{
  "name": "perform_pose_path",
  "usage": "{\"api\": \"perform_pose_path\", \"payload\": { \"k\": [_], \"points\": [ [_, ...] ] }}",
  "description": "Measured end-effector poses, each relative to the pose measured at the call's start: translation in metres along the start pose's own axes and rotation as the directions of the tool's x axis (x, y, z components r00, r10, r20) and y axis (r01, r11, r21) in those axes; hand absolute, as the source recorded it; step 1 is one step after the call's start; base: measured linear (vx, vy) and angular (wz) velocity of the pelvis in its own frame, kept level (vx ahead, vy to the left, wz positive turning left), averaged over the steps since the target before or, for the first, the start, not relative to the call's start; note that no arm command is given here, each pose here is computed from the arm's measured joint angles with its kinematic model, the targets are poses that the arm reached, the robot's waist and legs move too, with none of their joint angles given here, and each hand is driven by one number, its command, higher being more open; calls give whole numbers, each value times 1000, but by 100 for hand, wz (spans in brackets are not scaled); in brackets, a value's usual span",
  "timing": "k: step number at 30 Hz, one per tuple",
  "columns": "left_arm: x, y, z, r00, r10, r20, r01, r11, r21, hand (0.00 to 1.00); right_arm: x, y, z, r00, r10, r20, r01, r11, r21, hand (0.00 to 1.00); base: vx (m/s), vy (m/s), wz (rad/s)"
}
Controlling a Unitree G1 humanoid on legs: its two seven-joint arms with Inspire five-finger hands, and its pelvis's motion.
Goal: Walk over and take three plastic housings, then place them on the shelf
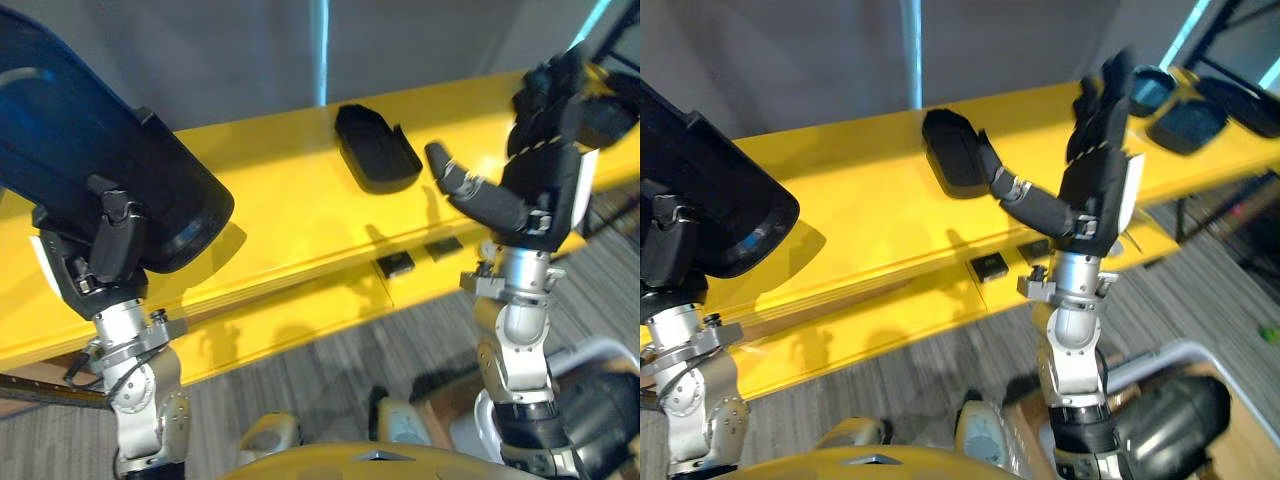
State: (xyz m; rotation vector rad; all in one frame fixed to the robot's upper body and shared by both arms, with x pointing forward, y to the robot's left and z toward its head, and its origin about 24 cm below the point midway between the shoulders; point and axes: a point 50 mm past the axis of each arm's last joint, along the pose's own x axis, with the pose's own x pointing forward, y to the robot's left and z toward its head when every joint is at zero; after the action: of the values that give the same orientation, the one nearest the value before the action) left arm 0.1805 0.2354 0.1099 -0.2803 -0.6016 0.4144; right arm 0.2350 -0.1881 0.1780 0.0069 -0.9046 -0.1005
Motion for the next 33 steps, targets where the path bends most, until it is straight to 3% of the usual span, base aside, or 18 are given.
{"api": "perform_pose_path", "payload": {
  "k": [9, 14, 16, 20, 23, 26, 33],
  "points": [
    [1, -16, -5, 989, -145, -12, 145, 989, -35, 0, -8, -34, 2, 998, -55, -37, 51, 995, -85, 100, 161, -140, 64],
    [1, -47, -11, 958, -285, -11, 285, 958, -37, 0, -21, -51, 2, 987, -138, -81, 130, 987, -89, 100, 44, 193, 22],
    [2, -48, -11, 950, -311, -19, 311, 950, -20, 0, -29, -48, -2, 981, -162, -110, 155, 985, -70, 100, -23, 268, 6],
    [6, -44, -17, 925, -362, -118, 374, 922, 102, 0, -43, -41, -8, 964, -206, -168, 210, 978, 4, 100, -42, 175, 5],
    [12, -36, -20, 861, -457, -222, 497, 848, 184, 0, -47, -30, -13, 963, -174, -207, 182, 983, 20, 100, -20, 96, 0],
    [14, -36, -24, 804, -514, -299, 577, 797, 180, 0, -47, -29, -15, 959, -167, -231, 176, 984, 18, 100, 10, 21, -2],
    [18, -53, -62, 694, -523, -495, 628, 776, 59, 0, -49, -32, -20, 947, -152, -282, 163, 987, 16, 100, 25, 6, -7]
  ]
}}
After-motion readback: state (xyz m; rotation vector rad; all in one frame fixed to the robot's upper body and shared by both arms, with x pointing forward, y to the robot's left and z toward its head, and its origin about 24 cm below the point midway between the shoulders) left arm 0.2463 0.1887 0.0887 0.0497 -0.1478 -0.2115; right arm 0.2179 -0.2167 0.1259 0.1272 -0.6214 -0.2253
